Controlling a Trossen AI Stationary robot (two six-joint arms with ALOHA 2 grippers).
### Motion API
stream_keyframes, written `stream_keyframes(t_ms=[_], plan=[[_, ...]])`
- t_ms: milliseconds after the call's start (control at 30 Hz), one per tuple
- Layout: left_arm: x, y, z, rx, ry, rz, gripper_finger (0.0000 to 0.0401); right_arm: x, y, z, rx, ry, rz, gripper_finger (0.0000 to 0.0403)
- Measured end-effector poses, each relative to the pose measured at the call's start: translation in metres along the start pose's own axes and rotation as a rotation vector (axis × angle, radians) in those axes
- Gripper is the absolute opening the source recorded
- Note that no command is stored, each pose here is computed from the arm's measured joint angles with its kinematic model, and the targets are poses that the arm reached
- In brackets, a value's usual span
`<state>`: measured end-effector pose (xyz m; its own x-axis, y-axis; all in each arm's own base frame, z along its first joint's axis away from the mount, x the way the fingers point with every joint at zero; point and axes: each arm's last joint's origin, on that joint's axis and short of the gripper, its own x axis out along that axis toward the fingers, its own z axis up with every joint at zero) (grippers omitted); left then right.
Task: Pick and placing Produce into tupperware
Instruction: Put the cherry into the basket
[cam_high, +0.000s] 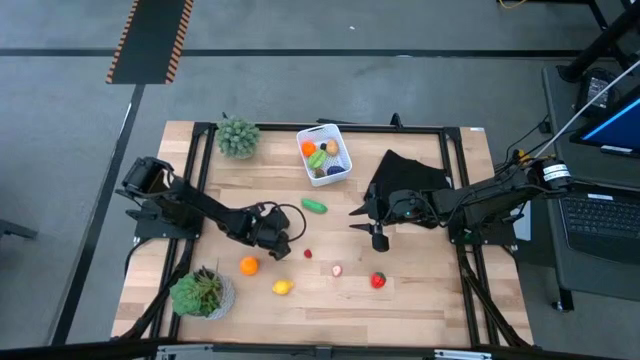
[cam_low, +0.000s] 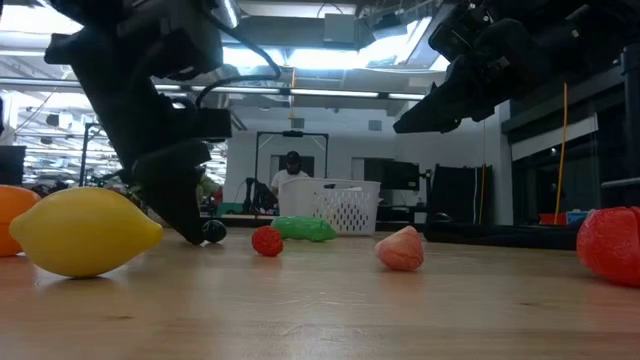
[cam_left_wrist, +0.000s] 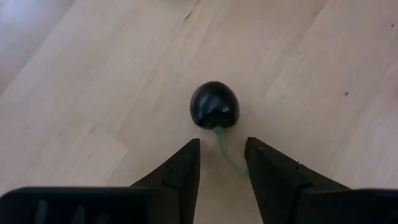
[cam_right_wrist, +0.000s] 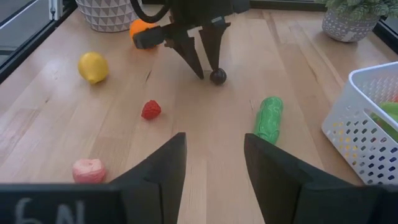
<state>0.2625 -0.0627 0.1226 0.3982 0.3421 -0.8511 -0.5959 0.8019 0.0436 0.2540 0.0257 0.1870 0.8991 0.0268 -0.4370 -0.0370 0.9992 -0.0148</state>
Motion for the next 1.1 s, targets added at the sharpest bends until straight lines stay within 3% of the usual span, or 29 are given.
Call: stream_keyframes(t_ms=[300,600,1100], plan=[[0.0028,0.0037,0.0047,-0.025,0.013,-0.005,0.0100,0.0000,0.0000,-0.0001,0.003,0.001,0.000,0.0165],[0.0032,0.0044,0.0041,-0.018,0.024,-0.002,0.0009,0.0000,0.0000,-0.0001,0.003,0.001,0.000,0.0165],[-0.0021,0.0047,0.0033,0.096,0.002,0.007,0.0001,0.0000,0.0000,-0.0004,0.003,0.005,0.002,0.0165]])
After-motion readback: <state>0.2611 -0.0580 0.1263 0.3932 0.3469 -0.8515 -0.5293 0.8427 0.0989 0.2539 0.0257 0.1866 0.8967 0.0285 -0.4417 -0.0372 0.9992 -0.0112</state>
